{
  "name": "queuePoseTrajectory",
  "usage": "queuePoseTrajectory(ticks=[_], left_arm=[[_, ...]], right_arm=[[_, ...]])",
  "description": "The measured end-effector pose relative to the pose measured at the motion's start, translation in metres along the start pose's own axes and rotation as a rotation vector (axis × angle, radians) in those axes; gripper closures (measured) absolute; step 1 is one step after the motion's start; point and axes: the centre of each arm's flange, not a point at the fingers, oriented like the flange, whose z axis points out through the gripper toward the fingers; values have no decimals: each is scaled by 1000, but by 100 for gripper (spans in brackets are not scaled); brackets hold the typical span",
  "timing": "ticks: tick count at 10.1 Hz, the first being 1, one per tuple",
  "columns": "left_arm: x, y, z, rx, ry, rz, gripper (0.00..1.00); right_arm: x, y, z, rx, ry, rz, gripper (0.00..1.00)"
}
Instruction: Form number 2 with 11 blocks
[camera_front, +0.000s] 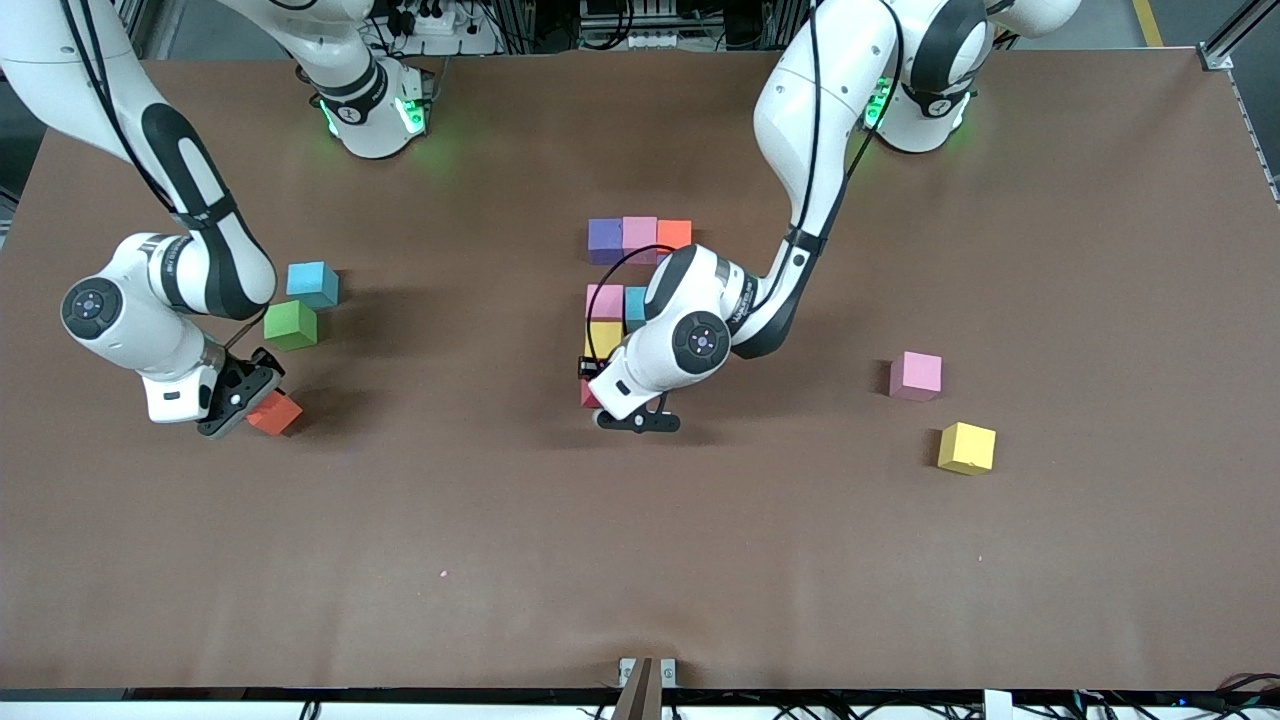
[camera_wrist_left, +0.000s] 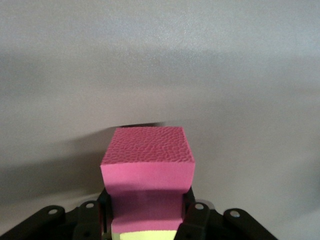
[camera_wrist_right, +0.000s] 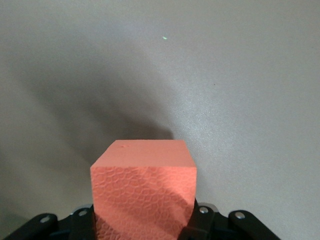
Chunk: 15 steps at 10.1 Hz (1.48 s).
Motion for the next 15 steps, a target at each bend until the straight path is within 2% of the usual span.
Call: queuePoseTrajectory(ticks=[6, 10, 13, 14, 15], left_arm=[[-6, 0, 7, 17, -37, 3, 46], [-7, 0, 7, 20, -39, 5, 46], [-6, -1, 7, 21, -38, 4, 7], [-6, -1, 6, 21, -37, 4, 0], [-6, 0, 5, 20, -35, 5, 0]], right_arm=[[0, -1, 0, 4, -2, 0, 42], [0, -1, 1, 7, -4, 0, 42], [0, -1, 1, 7, -4, -2, 42], [1, -2, 1, 7, -4, -3, 42], [2, -2, 1, 7, -4, -4, 42]])
